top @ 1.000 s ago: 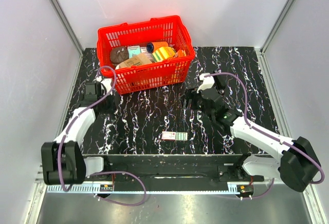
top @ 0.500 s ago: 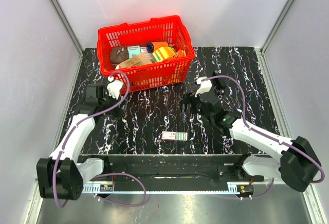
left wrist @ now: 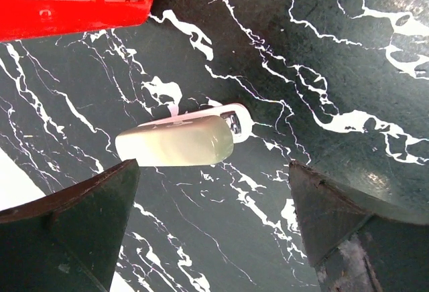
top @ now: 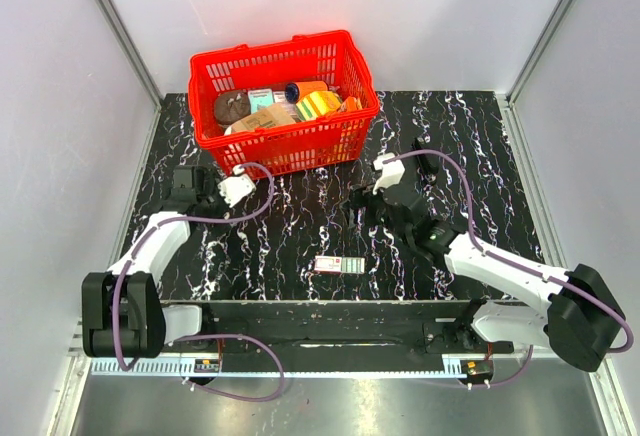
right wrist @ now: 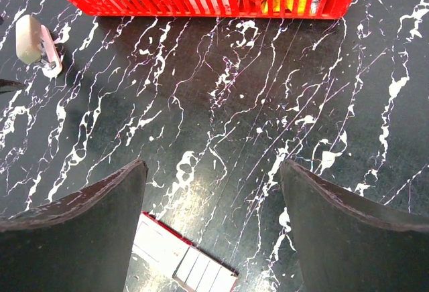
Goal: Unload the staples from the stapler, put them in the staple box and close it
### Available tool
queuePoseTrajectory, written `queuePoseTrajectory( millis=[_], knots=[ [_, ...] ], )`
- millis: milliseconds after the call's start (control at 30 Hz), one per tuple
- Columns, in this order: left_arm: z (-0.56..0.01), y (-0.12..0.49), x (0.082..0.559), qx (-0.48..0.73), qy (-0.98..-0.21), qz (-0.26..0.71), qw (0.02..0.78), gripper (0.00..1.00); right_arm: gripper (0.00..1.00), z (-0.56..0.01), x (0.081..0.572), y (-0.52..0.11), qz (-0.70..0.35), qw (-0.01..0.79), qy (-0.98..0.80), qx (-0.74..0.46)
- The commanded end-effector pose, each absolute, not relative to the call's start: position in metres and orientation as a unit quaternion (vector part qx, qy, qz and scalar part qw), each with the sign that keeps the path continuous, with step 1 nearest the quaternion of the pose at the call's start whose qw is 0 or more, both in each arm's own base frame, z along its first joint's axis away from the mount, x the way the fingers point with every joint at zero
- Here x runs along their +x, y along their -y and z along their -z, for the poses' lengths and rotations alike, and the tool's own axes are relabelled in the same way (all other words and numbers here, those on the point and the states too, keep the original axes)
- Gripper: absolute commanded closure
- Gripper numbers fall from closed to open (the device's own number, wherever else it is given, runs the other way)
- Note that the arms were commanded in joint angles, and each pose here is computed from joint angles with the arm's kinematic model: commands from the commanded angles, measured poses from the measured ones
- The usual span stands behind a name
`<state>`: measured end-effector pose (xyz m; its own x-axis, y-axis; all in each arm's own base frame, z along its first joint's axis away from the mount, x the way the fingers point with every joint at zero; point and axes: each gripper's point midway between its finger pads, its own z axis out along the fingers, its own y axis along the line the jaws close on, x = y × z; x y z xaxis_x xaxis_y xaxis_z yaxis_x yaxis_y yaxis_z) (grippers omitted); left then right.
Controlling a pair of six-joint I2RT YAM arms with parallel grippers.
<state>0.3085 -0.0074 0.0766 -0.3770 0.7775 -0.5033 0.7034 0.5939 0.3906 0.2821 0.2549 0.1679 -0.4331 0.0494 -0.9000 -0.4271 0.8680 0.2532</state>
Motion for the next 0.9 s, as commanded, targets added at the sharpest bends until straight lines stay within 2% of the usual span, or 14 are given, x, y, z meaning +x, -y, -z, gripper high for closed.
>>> queuePoseTrajectory(
  millis=[0,167,367,533,633,867],
  knots=[
    [-0.094,0.009,0.329,0.492,-0.788,-0.078,0.363,0.01,0.14,-0.189,0.288,-0.256,-0.226,0.555,-0.793,-0.113],
    [-0.077,0.005,0.318,0.550,-0.766,-0.083,0.321,0.03,0.14,-0.188,0.287,-0.256,-0.228,0.556,-0.792,-0.109],
    [-0.065,0.000,0.320,0.562,-0.767,-0.086,0.297,0.13,0.15,-0.189,0.287,-0.258,-0.234,0.557,-0.790,-0.104],
    [-0.063,0.000,0.326,0.576,-0.751,-0.100,0.307,0.21,0.16,-0.193,0.283,-0.257,-0.239,0.560,-0.786,-0.104],
    [-0.059,-0.001,0.325,0.584,-0.747,-0.102,0.299,0.33,0.18,-0.194,0.283,-0.257,-0.241,0.560,-0.786,-0.103],
    [-0.047,-0.005,0.311,0.605,-0.746,-0.093,0.262,0.73,0.21,-0.193,0.280,-0.257,-0.247,0.560,-0.785,-0.102]
  ],
)
